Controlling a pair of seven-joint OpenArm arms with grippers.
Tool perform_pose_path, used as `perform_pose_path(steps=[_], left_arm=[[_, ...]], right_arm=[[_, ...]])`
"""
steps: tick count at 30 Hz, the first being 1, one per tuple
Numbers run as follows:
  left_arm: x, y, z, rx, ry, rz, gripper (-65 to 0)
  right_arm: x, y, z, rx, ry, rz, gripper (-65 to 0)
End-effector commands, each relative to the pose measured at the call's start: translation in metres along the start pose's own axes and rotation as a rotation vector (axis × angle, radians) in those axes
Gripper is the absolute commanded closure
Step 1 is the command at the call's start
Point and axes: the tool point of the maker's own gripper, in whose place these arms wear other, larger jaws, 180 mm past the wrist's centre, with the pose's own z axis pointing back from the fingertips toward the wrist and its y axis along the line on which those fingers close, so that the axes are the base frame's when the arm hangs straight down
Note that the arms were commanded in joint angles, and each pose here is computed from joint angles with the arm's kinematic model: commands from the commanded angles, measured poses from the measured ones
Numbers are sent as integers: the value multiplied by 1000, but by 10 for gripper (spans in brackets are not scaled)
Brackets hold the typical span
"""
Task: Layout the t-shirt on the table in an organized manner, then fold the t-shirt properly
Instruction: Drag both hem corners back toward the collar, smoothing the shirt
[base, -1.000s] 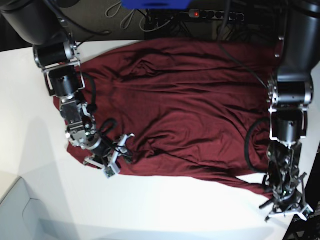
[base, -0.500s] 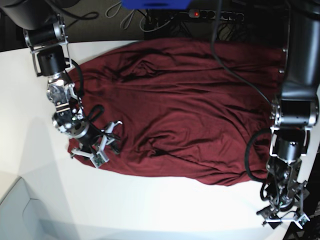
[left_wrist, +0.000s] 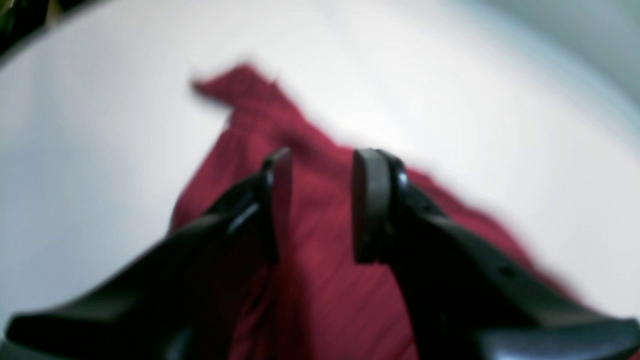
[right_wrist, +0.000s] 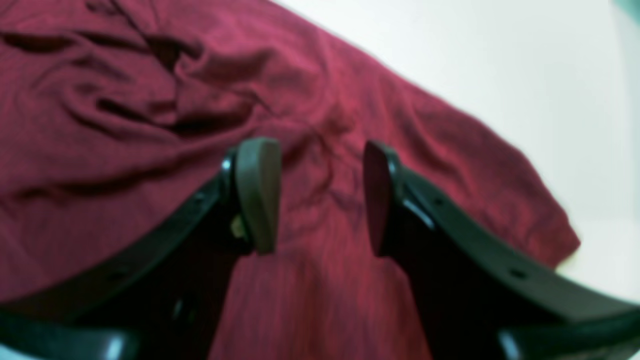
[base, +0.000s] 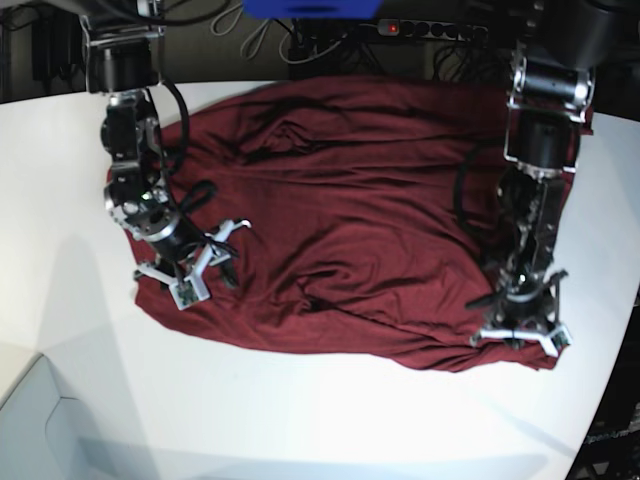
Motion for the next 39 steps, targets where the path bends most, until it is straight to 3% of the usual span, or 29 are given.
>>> perform_pose_path(steps=[1,11,17,21,26,30,35,37,39], left_arm=[[20,6,0,11,-60,11,-174],[-30,79,-4,187,52,43,-161],[-23,113,-25,293,93,20,-161],[8,140,-34,356,28,-8,-160],[48,143,-42,294,-55,-11,-158],[78,104,-44,188,-68,31,-158],[62,40,-22,4,17,98,-155],[47,18,-8,-65,53,134,-123],[26,5,5,-108,106,162,-21]], right_arm=[[9,-3,2,-4,-36,-3,-277],[-24,10,11,16,23,-22,-277],[-33,4,17,9,46,-7,-277],[-43,-4,23,1,69,9,-277],[-44,-5,23,-1,73,13,-277],[-43,-4,23,0,70,11,-277],[-42,-4,22,0,68,10,-277],[-41,-4,22,0,67,10,-277],[-41,-4,22,0,67,10,-277]])
